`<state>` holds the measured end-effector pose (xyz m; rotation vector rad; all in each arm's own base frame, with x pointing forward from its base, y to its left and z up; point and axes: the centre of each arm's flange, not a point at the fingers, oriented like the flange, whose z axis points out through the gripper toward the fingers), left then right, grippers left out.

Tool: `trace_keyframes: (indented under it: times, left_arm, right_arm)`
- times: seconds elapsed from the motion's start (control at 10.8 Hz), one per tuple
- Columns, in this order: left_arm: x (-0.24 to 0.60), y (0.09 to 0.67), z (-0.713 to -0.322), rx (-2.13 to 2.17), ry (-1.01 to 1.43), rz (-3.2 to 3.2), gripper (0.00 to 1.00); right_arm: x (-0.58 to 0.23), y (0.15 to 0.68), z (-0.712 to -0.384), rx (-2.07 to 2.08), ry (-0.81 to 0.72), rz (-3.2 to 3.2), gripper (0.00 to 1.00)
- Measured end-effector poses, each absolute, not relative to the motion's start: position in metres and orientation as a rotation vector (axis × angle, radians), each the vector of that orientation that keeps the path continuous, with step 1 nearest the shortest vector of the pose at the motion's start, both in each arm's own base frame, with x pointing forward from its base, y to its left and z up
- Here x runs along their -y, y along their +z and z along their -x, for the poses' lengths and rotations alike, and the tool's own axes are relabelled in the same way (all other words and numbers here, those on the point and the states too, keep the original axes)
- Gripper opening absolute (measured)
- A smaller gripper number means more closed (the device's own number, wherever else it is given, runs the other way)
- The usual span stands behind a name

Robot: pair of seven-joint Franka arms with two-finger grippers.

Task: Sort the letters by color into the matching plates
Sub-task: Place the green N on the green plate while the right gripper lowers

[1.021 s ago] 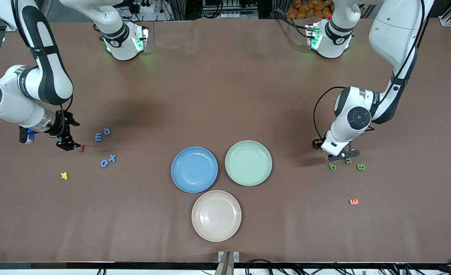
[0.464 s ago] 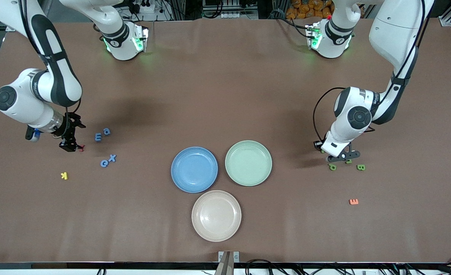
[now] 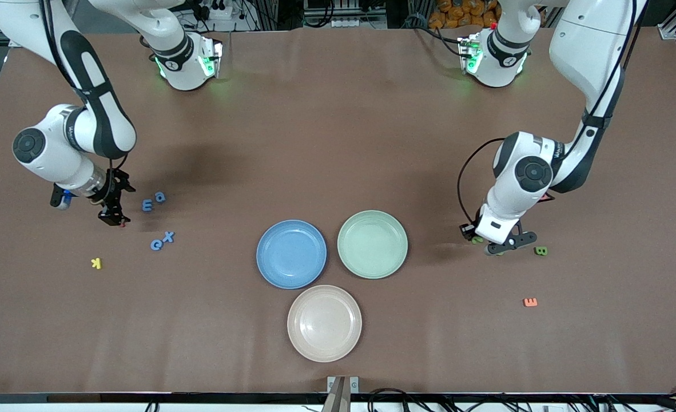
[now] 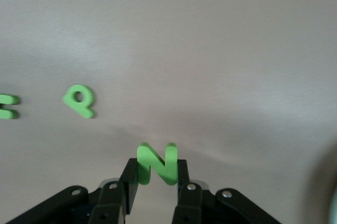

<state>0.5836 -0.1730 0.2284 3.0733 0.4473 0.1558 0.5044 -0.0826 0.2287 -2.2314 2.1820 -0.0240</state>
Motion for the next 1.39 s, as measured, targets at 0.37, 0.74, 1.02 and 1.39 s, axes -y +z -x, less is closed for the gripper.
trace_keyframes:
  times: [0.37, 0.74, 1.02, 1.39]
  left_arm:
    - [0.243, 0.265, -0.588, -0.561, 0.216, -2.955, 0.33]
    - [0.339, 0.264, -0.572, -0.559, 0.203, -2.895, 0.33]
    - [0.402, 0.233, -0.545, -0.532, 0.131, -2.895, 0.33]
    - [0.414, 0.227, -0.543, -0.533, 0.123, -2.891, 0.37]
  right_arm:
    - [0.081, 0.209, -0.487, -2.182, -0.061, 2.23, 1.0]
    - [0.079, 0.193, -0.484, -2.178, -0.083, 2.243, 1.0]
    - [0.075, 0.181, -0.483, -2.168, -0.093, 2.258, 1.0]
    - [0.069, 0.172, -0.483, -2.155, -0.1, 2.273, 1.0]
